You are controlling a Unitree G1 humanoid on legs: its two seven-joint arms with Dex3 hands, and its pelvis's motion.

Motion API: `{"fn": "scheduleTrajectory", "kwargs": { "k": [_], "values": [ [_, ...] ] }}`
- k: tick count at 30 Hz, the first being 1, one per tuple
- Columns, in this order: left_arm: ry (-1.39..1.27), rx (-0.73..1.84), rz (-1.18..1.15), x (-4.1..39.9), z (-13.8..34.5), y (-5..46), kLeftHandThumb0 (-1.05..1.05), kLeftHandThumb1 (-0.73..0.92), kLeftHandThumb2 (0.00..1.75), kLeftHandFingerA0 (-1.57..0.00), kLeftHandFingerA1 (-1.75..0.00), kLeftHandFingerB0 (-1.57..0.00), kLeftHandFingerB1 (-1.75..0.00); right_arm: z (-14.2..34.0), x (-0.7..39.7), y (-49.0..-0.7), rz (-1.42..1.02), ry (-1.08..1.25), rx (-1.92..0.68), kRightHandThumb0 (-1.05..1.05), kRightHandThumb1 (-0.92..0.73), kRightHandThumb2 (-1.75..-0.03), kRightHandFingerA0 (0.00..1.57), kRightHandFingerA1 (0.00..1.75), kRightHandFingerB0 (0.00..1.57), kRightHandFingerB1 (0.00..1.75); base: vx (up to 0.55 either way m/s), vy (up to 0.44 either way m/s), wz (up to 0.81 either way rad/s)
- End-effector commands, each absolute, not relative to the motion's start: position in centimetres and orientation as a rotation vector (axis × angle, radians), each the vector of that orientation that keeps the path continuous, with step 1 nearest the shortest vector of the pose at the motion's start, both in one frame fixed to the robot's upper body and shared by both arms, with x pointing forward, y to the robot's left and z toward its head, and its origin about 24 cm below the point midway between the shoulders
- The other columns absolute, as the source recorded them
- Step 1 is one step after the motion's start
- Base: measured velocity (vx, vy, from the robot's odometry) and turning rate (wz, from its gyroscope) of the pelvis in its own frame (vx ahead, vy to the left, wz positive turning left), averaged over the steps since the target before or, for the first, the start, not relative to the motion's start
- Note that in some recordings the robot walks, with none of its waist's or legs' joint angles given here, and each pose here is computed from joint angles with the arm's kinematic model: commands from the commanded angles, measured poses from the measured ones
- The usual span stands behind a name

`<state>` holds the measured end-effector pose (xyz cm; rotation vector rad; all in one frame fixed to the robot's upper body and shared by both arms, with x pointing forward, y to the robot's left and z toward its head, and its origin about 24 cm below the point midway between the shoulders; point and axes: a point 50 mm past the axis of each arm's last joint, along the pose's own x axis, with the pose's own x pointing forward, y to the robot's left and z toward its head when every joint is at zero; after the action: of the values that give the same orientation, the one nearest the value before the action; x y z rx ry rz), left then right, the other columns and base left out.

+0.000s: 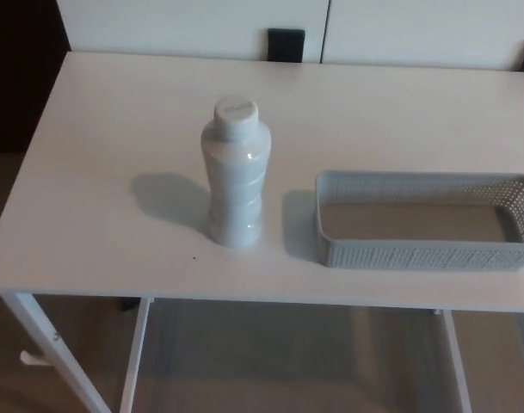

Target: The robot walk up to a desk on which a bottle is kept on the left hand side and a container is kept on the right hand side. The robot uses its left hand to pick up the bottle and places it in the container.

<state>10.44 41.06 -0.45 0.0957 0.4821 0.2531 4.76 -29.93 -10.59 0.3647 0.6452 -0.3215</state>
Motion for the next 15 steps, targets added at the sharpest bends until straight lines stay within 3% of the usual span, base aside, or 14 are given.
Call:
{"fn": "scheduleTrajectory", "kwargs": {
  "k": [1, 2, 3, 6, 7, 8, 9, 10, 11, 12, 13, 14, 15],
  "values": [
    [0.346, -0.047, 0.327, 11.0, 0.9, 41.4, -0.23, 0.64, 1.06, -0.01, -0.51, 0.0, -0.5, -9.9, 5.6, -30.5, -0.331, 0.634, 0.293, -0.13, -0.33, -0.82, 0.5, 0.69, 0.11, 0.5, 0.0, -0.145, 0.17],
    [0.326, -0.021, 0.318, 11.4, 1.3, 41.2, -0.33, 0.58, 0.57, -0.16, -0.35, -0.08, -0.28, -10.0, 5.7, -30.5, -0.332, 0.637, 0.283, -0.12, -0.33, -0.83, 0.49, 0.69, 0.12, 0.51, 0.0, -0.145, 0.2],
    [0.309, 0.008, 0.309, 11.8, 1.7, 40.9, -0.26, 0.51, 0.98, -0.01, -0.5, 0.0, -0.49, -10.1, 5.8, -30.5, -0.332, 0.638, 0.282, -0.19, -0.49, -0.55, 0.51, 0.59, 0.2, 0.39, -0.04, -0.209, 0.3],
    [0.288, 0.03, 0.297, 12.3, 2.1, 40.6, -0.27, 0.48, 0.96, -0.01, -0.5, 0.0, -0.49, -10.1, 5.9, -30.4, -0.333, 0.637, 0.283, -0.19, -0.49, -0.55, 0.52, 0.59, 0.2, 0.38, -0.09, -0.291, 0.18],
    [0.213, 0.097, 0.219, 14.0, 3.9, 39.4, -0.44, 0.53, 0.56, -0.1, -0.33, -0.04, -0.25, -9.9, 6.1, -30.2, -0.329, 0.628, 0.286, -0.19, -0.5, -0.56, 0.51, 0.61, 0.21, 0.4, -0.03, -0.12, 0.08],
    [0.193, 0.114, 0.198, 14.4, 4.3, 39.0, -0.46, 0.33, 0.75, 0.0, -0.42, 0.0, -0.28, -9.8, 6.0, -30.3, -0.331, 0.629, 0.284, -0.21, -0.5, -0.55, 0.51, 0.61, 0.22, 0.4, -0.01, -0.089, -0.02],
    [0.193, 0.114, 0.198, 14.4, 4.3, 39.0, -0.46, 0.33, 0.75, 0.0, -0.42, 0.0, -0.28, -9.8, 6.0, -30.3, -0.331, 0.629, 0.284, -0.21, -0.5, -0.55, 0.51, 0.61, 0.22, 0.4, -0.04, -0.097, 0.01],
    [0.163, 0.127, 0.172, 15.1, 4.9, 38.6, -0.49, 0.52, 0.56, -0.02, -0.3, 0.0, -0.16, -9.8, 6.0, -30.4, -0.332, 0.629, 0.285, -0.17, -0.49, -0.54, 0.53, 0.59, 0.2, 0.37, 0.0, 0.0, 0.0],
    [0.109, 0.138, 0.128, 16.2, 5.9, 37.9, -0.47, 0.53, 0.55, 0.0, -0.25, 0.0, -0.07, -9.9, 6.2, -30.5, -0.335, 0.627, 0.286, -0.14, -0.33, -0.83, 0.48, 0.69, 0.12, 0.51, 0.0, 0.0, 0.0],
    [0.079, 0.149, 0.1, 17.1, 6.6, 37.5, -0.57, 0.36, 0.71, 0.0, -0.19, 0.0, -0.07, -9.8, 6.3, -30.5, -0.337, 0.624, 0.288, -0.13, -0.34, -0.83, 0.5, 0.7, 0.11, 0.51, 0.0, 0.0, 0.0],
    [0.062, 0.155, 0.084, 17.5, 7.0, 37.3, -0.57, 0.36, 0.71, 0.0, -0.19, 0.0, -0.07, -9.8, 6.4, -30.5, -0.338, 0.621, 0.289, -0.13, -0.34, -0.83, 0.5, 0.7, 0.11, 0.51, -0.02, 0.092, -0.06],
    [0.028, 0.182, 0.053, 18.5, 7.9, 36.8, -0.62, 0.37, 0.7, 0.0, -0.15, 0.0, -0.02, -9.8, 6.5, -30.4, -0.335, 0.618, 0.289, -0.14, -0.53, -0.55, 0.5, 0.6, 0.19, 0.38, -0.01, 0.137, 0.03],
    [0.001, 0.207, 0.028, 19.2, 8.6, 36.3, -0.62, 0.37, 0.7, 0.0, -0.15, 0.0, -0.02, -9.7, 6.4, -30.4, -0.33, 0.616, 0.286, -0.14, -0.53, -0.55, 0.5, 0.6, 0.19, 0.38, -0.03, 0.153, -0.03]
  ]
}}
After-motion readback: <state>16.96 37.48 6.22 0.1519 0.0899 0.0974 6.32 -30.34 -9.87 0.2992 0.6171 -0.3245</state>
